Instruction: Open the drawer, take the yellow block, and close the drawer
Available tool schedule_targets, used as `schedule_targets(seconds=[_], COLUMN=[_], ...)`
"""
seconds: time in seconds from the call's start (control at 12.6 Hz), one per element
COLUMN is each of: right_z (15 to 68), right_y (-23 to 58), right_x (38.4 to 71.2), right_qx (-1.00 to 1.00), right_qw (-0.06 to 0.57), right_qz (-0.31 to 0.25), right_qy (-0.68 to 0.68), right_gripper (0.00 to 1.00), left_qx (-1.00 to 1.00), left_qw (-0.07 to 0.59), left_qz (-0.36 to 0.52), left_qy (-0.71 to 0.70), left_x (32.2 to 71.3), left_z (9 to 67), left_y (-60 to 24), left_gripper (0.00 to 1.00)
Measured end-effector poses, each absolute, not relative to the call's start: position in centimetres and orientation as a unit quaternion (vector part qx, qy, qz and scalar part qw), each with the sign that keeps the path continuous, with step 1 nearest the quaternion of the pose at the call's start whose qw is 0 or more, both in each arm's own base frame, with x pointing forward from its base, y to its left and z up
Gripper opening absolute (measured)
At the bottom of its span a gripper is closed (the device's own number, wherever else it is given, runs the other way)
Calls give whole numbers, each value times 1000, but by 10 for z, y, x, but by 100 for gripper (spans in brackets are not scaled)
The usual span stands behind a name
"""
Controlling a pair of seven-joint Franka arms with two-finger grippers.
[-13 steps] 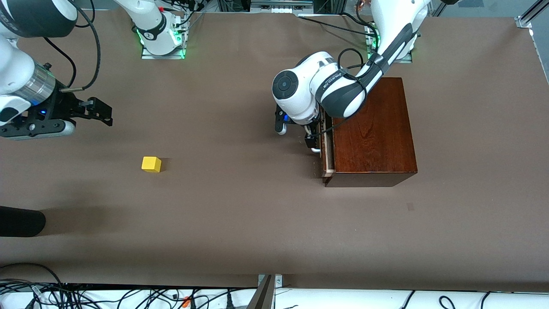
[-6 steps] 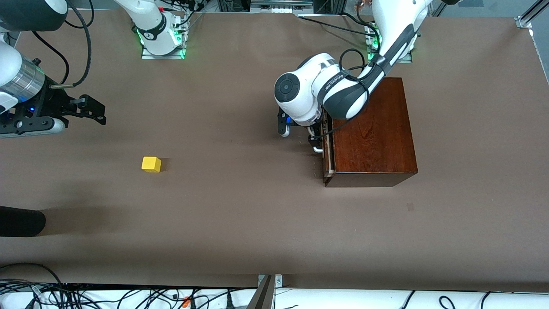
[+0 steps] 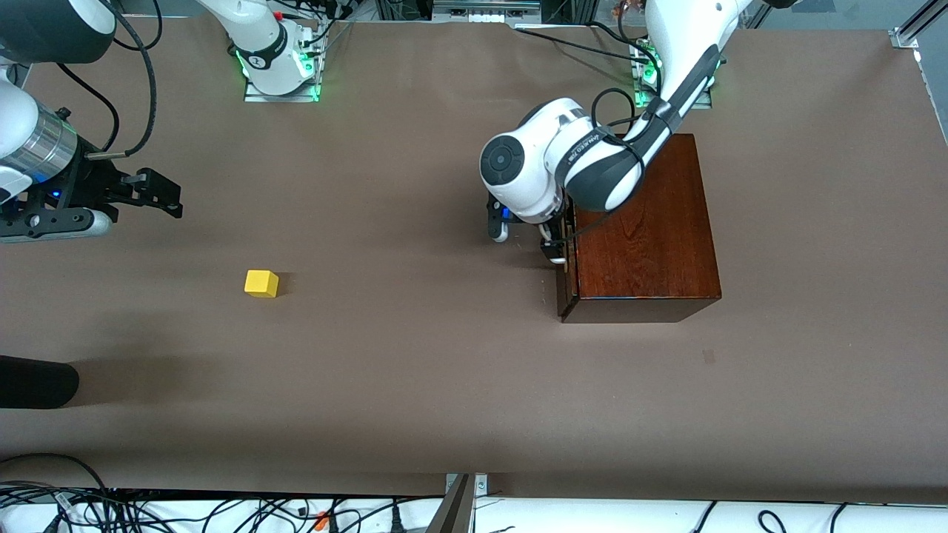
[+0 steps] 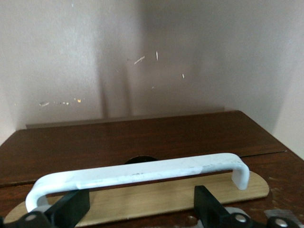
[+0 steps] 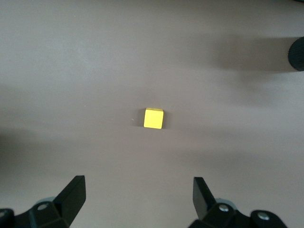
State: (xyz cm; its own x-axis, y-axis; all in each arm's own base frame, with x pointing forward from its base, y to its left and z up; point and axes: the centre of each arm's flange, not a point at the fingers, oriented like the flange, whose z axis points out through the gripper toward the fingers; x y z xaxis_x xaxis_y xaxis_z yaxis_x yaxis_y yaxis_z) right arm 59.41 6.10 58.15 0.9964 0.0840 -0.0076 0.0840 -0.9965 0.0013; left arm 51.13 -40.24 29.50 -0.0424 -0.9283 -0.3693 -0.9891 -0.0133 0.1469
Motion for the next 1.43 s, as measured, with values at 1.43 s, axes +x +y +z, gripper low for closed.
schedule_targets(seconds=[1.43], right_z=[582], right_y=[56], right_x=[595], right_qx=[999], right_qw=[1], right_qz=[-3], right_qy=[37], right_gripper=[100], left_qx=[-934], left_qw=[16], left_qz=[48], left_qy=[354], left_x=[606], left_z=[542], left_y=[-238], left_gripper=[100])
